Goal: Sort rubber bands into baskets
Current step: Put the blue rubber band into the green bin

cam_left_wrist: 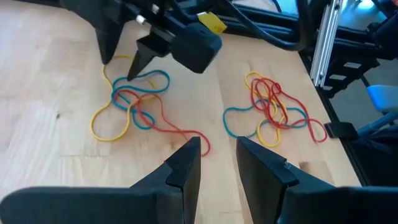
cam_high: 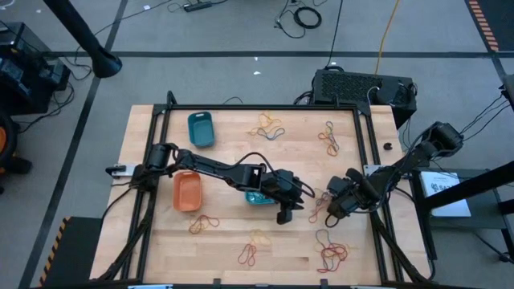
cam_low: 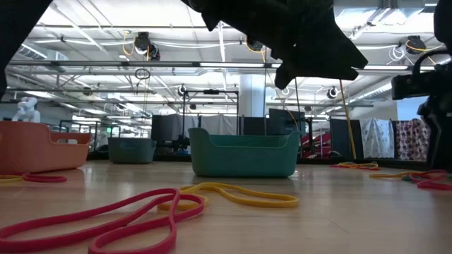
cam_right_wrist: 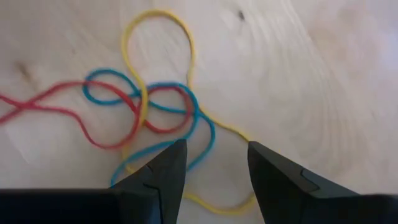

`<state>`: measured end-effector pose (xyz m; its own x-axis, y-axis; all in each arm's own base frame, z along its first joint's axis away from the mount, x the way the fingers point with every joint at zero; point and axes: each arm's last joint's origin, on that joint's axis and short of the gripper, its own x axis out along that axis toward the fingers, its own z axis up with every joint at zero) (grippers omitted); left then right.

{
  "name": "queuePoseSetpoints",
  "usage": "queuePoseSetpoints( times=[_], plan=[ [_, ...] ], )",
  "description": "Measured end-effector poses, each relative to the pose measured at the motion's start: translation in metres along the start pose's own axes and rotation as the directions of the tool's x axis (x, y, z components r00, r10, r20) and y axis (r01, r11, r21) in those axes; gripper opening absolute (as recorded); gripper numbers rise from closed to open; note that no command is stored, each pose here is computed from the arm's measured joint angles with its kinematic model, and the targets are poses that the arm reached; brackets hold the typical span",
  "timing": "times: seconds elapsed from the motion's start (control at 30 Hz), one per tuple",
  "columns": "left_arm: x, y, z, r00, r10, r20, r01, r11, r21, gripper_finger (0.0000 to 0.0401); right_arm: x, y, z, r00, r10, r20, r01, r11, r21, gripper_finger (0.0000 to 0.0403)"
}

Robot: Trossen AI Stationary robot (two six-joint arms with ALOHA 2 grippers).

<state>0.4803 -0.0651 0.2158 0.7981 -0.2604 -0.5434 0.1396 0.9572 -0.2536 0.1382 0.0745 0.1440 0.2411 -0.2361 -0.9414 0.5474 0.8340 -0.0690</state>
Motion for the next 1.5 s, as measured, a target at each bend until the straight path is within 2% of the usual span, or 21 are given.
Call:
queuePoseSetpoints(
  times=[0.3,0.57,0.67,0.83,0.9,1.1,1.27,1.37,1.5],
  plan=[
    [0.0,0.0,-0.001,1.0,0.001,-0.012,-0.001,1.0,-0.002,0.0109,0.001,0.003,0.0,1.0,0.012,0.004,-0.012,0.999,0.029,0.0164],
    [0.001,-0.004,-0.007,0.998,0.004,-0.065,-0.005,1.0,-0.005,0.0109,0.023,0.004,-0.009,0.999,0.023,-0.03,-0.022,0.999,0.037,0.0158],
    [0.001,-0.004,-0.008,0.997,0.005,-0.075,-0.005,1.0,-0.009,0.0109,0.021,0.004,-0.009,0.999,0.031,-0.045,-0.03,0.999,0.026,0.0123],
    [-0.004,-0.004,-0.006,0.996,0.01,-0.085,-0.012,0.999,-0.031,0.0109,0.011,0.008,-0.004,0.996,0.074,-0.056,-0.078,0.995,-0.07,0.0018],
    [-0.009,-0.005,-0.004,0.996,0.016,-0.087,-0.019,0.999,-0.031,0.0109,0.005,0.008,-0.001,0.997,0.053,-0.056,-0.059,0.992,-0.111,0.001],
    [-0.039,-0.016,0.011,0.996,0.006,-0.091,-0.008,1.0,-0.02,0.0109,-0.012,0.011,0.012,0.996,-0.032,0.078,0.048,0.974,-0.22,0.0002],
    [-0.06,-0.032,0.021,0.997,0.036,-0.063,-0.033,0.998,0.052,0.0109,-0.027,0.02,0.026,0.972,-0.036,0.234,0.101,0.956,-0.275,0.0001],
    [-0.063,-0.04,0.021,0.997,0.06,-0.055,-0.055,0.994,0.096,0.0109,-0.039,0.028,0.034,0.951,-0.006,0.308,0.107,0.944,-0.311,0.0001],
    [-0.059,-0.047,0.016,0.991,0.12,-0.061,-0.107,0.977,0.186,0.0109,-0.058,0.043,0.043,0.919,0.086,0.385,0.072,0.923,-0.379,0.0001]
  ],
)
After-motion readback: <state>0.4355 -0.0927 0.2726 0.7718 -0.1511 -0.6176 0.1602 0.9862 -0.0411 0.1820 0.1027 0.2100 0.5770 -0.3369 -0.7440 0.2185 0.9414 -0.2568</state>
